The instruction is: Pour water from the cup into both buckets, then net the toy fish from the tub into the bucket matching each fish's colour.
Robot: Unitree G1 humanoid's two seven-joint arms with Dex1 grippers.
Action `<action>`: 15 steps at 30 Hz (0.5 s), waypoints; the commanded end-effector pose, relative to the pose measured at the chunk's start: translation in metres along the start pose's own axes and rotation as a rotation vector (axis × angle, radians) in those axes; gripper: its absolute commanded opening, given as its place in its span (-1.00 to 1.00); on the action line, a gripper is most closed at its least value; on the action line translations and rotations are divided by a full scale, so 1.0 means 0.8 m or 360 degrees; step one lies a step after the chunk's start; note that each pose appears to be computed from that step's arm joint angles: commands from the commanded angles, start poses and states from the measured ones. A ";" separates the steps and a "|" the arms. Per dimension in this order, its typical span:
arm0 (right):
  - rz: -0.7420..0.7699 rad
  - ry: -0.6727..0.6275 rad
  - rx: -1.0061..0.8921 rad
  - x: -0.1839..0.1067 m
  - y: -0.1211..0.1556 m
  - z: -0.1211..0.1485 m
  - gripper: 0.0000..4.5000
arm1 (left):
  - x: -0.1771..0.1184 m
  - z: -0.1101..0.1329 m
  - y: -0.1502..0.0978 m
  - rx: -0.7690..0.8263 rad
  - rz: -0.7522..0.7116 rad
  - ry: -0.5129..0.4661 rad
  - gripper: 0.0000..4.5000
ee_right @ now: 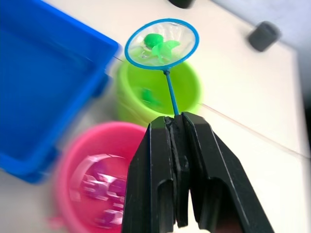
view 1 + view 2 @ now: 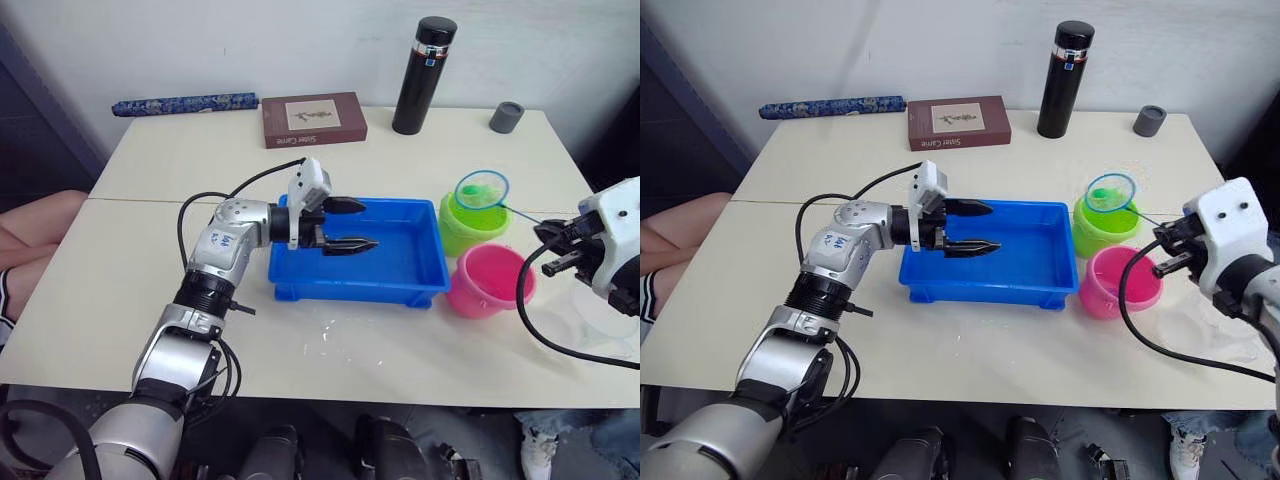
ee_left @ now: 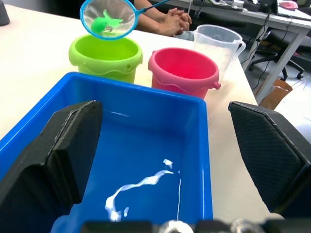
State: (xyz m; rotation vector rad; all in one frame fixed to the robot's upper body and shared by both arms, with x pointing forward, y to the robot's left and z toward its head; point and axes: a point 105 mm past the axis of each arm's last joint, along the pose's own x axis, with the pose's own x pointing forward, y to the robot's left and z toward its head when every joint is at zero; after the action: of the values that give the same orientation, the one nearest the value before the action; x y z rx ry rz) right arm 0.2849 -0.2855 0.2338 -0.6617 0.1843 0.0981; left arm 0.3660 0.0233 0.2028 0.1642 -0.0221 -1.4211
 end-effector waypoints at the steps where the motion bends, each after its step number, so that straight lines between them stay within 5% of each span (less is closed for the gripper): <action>1: -0.0123 -0.0061 -0.0361 0.001 -0.014 0.012 -1.00 | -0.003 0.019 0.000 0.0104 0.0006 -0.0051 0.99; 8: -0.0024 -0.0098 -0.1594 0.013 0.003 0.011 -1.00 | -0.013 0.016 0.003 0.0108 0.0056 -0.0042 0.99; 15: -0.0056 -0.0098 -0.1934 0.016 -0.011 0.012 -1.00 | -0.017 0.016 0.005 0.0110 0.0079 -0.0041 0.99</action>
State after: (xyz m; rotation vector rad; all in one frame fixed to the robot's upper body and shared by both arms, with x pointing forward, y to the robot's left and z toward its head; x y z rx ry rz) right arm 0.2996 -0.2871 0.2251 -1.8259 0.0859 0.2502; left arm 0.3674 0.0326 0.2068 0.1891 -0.0503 -1.3833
